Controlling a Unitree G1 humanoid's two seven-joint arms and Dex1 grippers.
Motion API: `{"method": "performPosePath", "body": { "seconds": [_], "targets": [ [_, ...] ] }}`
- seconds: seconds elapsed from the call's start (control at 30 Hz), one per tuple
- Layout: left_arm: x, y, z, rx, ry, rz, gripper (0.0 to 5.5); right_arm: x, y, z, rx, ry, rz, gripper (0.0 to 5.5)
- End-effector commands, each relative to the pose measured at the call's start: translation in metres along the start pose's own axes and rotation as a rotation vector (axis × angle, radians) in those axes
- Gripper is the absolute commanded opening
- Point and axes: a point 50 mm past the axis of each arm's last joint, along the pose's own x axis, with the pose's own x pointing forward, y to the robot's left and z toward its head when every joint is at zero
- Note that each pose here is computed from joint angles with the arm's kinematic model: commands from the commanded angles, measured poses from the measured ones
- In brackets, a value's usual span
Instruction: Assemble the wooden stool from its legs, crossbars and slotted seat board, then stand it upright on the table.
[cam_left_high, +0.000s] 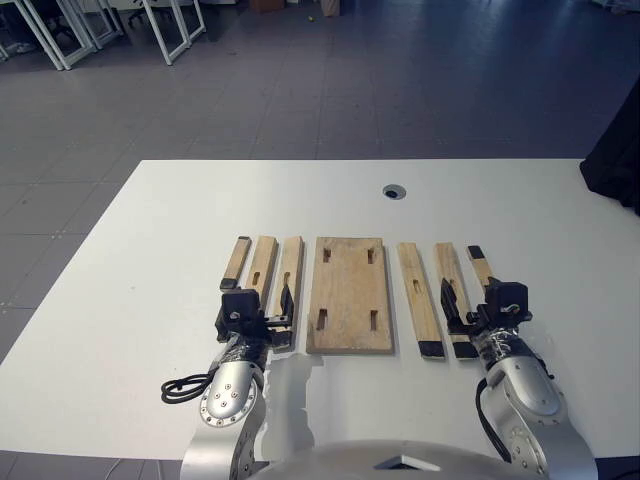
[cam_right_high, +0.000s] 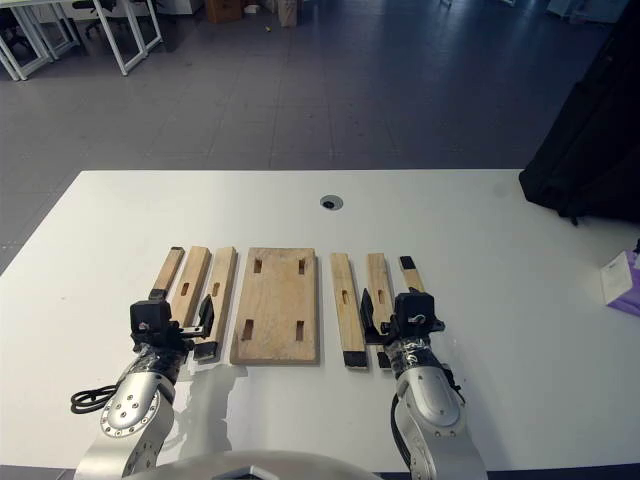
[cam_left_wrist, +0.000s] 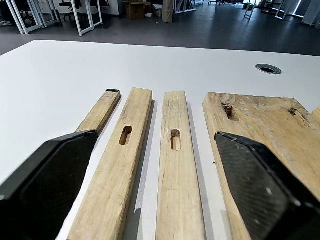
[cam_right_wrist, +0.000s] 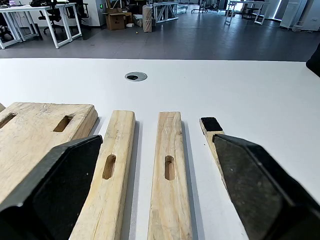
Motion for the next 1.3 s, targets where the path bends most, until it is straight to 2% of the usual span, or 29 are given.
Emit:
{"method": "performPosePath", "body": {
  "seconds": [0.03,1.3],
  "targets": [
    [0.0015,-0.0026,-0.0005,0.018,0.01,-0.021,4.33,0.0008,0.0002,0.0021,0.003,-0.005,0.001,4.06],
    [0.0023,-0.0026,-0.0005,0.052,-0.018,-0.021,4.33,0.0019,-0.0004,0.0003,-0.018,-0.004,0.025,4.06]
  ]
}}
